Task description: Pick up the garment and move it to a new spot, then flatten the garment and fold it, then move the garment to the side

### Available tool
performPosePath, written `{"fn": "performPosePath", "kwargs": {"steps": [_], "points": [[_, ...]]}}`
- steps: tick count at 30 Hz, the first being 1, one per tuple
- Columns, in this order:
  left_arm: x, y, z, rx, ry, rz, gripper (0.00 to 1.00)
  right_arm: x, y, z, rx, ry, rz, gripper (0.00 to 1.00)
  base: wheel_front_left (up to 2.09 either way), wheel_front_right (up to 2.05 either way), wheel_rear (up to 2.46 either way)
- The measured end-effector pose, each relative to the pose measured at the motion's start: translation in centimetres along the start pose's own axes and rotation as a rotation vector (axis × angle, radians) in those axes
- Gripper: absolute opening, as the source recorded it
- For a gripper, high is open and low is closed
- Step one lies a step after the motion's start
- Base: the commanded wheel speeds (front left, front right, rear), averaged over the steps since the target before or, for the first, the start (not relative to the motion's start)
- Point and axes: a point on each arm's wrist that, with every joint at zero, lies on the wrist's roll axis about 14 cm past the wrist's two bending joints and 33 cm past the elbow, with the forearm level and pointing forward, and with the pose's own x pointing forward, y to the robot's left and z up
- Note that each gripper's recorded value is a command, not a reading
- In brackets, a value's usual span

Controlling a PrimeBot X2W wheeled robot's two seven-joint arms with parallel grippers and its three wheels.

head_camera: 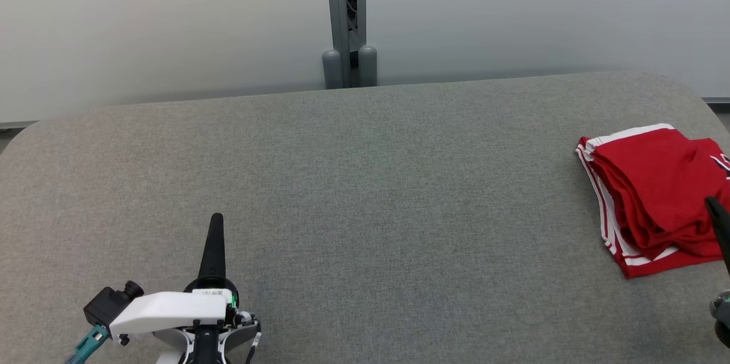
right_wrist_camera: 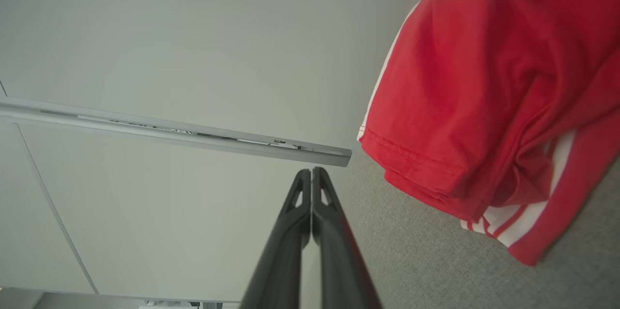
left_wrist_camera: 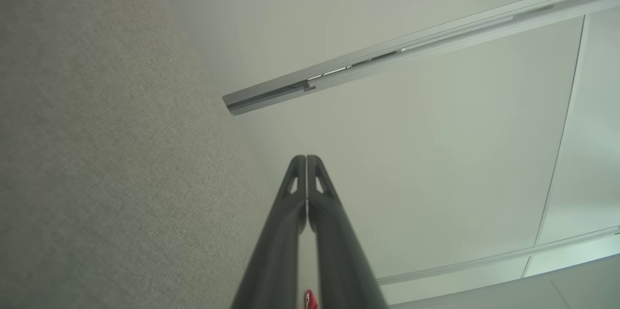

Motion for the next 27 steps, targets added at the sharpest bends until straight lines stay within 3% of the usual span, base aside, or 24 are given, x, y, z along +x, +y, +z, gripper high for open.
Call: {"fn": "performPosePath", "kwargs": {"steps": [27], "points": [[0.8, -0.5, -0.1, -0.198, -0.032, -0.01, 0.0, 0.5, 1.2, 1.4, 0.196, 0.005, 0.086, 0.0, 0.0, 0.0, 0.0]]}}
